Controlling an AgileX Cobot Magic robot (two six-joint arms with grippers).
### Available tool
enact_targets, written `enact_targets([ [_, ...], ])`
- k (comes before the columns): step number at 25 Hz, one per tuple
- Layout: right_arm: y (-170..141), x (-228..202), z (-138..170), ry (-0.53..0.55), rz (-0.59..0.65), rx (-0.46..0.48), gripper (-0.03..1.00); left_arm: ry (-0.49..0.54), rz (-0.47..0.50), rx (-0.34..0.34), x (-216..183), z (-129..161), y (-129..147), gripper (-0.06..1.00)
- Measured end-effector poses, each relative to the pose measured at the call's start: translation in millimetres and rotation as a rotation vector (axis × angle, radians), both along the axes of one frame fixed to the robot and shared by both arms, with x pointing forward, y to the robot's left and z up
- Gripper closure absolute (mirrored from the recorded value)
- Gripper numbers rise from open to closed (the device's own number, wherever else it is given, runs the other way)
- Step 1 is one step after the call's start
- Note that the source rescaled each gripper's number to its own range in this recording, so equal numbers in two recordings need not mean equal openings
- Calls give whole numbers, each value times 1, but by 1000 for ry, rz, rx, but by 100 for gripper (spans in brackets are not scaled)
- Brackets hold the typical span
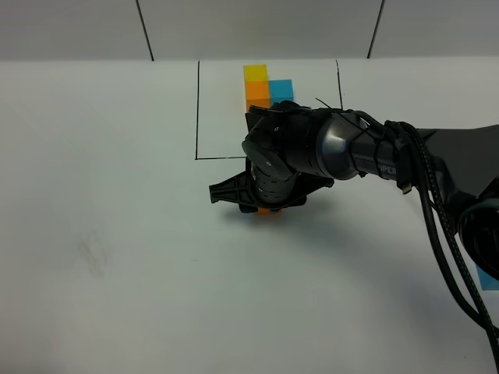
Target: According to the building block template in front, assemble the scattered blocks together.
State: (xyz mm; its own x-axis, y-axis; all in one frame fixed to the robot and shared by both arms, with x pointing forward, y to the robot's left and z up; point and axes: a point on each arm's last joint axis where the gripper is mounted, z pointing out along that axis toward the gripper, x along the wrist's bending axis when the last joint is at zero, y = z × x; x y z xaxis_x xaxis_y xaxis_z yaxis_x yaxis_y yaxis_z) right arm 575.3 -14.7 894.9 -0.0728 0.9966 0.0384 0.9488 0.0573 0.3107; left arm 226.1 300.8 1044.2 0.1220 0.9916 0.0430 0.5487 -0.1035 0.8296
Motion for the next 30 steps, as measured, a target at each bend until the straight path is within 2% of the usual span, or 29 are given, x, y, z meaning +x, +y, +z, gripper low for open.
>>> enact_targets([
  [15,0,0,0,2,2,2,95,0,0,-1,0,0,0,34],
  [17,1,-1,0,11,-9,18,90,0,0,-1,0,0,0,34],
  [23,5,3,3,7,-19,39,62,0,0,-1,0,0,0,34],
  [26,6,3,4,5,-19,41,56,0,0,-1,0,0,0,34],
  [30,3,1,4,26,-2,8,55,-1,0,-1,0,0,0,34],
])
